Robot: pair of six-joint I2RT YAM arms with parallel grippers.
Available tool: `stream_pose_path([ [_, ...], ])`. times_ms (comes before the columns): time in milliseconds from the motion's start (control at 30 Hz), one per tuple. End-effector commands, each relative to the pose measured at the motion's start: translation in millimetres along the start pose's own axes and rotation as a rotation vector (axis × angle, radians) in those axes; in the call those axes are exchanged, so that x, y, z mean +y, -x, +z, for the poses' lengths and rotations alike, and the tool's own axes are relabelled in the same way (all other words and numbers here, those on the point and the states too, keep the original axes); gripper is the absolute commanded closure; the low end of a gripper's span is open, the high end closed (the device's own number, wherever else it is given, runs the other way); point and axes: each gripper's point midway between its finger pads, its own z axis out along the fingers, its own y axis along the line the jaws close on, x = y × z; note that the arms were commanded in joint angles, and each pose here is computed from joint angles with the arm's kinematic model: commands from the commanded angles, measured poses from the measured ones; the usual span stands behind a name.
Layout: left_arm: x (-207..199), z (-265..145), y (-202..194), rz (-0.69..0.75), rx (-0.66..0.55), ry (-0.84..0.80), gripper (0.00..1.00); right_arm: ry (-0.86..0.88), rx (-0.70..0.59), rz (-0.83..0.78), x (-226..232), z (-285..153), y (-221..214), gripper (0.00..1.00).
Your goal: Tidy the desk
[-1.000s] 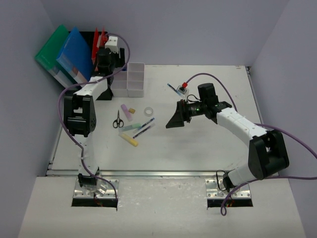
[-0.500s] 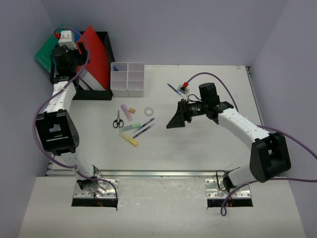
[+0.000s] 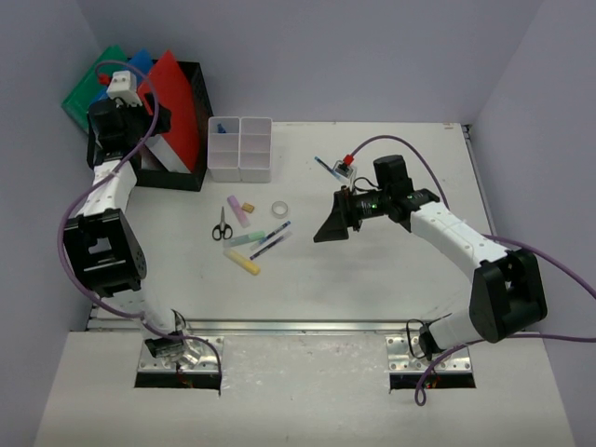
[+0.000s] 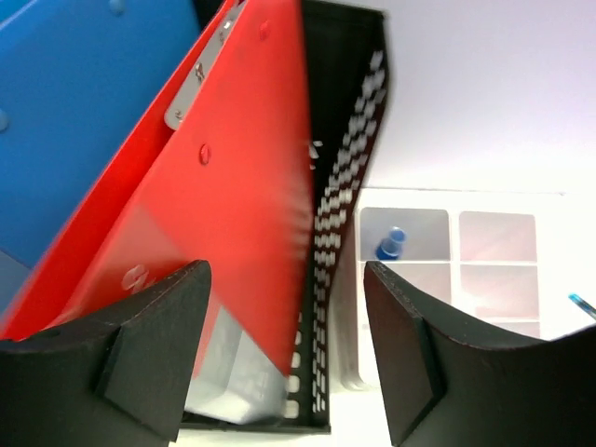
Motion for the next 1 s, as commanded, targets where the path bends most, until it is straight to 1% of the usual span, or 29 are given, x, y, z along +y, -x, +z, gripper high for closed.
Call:
stream_pose_path([
  [0, -66, -46, 58, 0.144, -0.112, -0.201, 0.36, -0.066, -0.036, -0.118, 2, -9, 20, 0.01],
  [100, -96, -65, 33, 0.224, -0.032, -0.272, 0.39, -0.113, -0.034, -0.131, -4, -12, 19, 0.01],
  [133, -101, -70, 20, 0.230, 0.005, -0.273, 0.40, -0.130, -0.033, -0.131, -7, -13, 18, 0.01],
  [200, -110, -82, -7, 0.210, 0.076, -0.270, 0.42, -0.187, -0.030, -0.128, -15, -15, 18, 0.01],
  [333, -120, -113, -66, 0.161, 0.192, -0.199, 0.45, -0.306, -0.022, -0.114, -32, -23, 17, 0.01],
  [433, -134, -141, -102, 0.138, 0.246, -0.232, 0.43, -0.420, 0.000, -0.088, -49, -32, 14, 0.01],
  [533, -147, -160, -126, 0.150, 0.305, -0.316, 0.40, -0.496, 0.040, -0.053, -60, -40, 5, 0.01],
  [633, -157, -174, -149, 0.191, 0.391, -0.407, 0.44, -0.517, 0.055, -0.051, -64, -47, -6, 0.01],
  [700, -158, -179, -166, 0.211, 0.480, -0.432, 0.47, -0.524, 0.057, -0.065, -61, -53, -13, 0.01],
  [800, -149, -183, -187, 0.275, 0.616, -0.435, 0.51, -0.513, 0.117, -0.085, -51, -61, -33, 0.01],
  [900, -146, -184, -186, 0.286, 0.686, -0.441, 0.51, -0.522, 0.175, -0.101, -47, -69, -54, 0.01],
  [967, -152, -182, -179, 0.266, 0.691, -0.461, 0.52, -0.554, 0.197, -0.135, -50, -76, -62, 0.01],
])
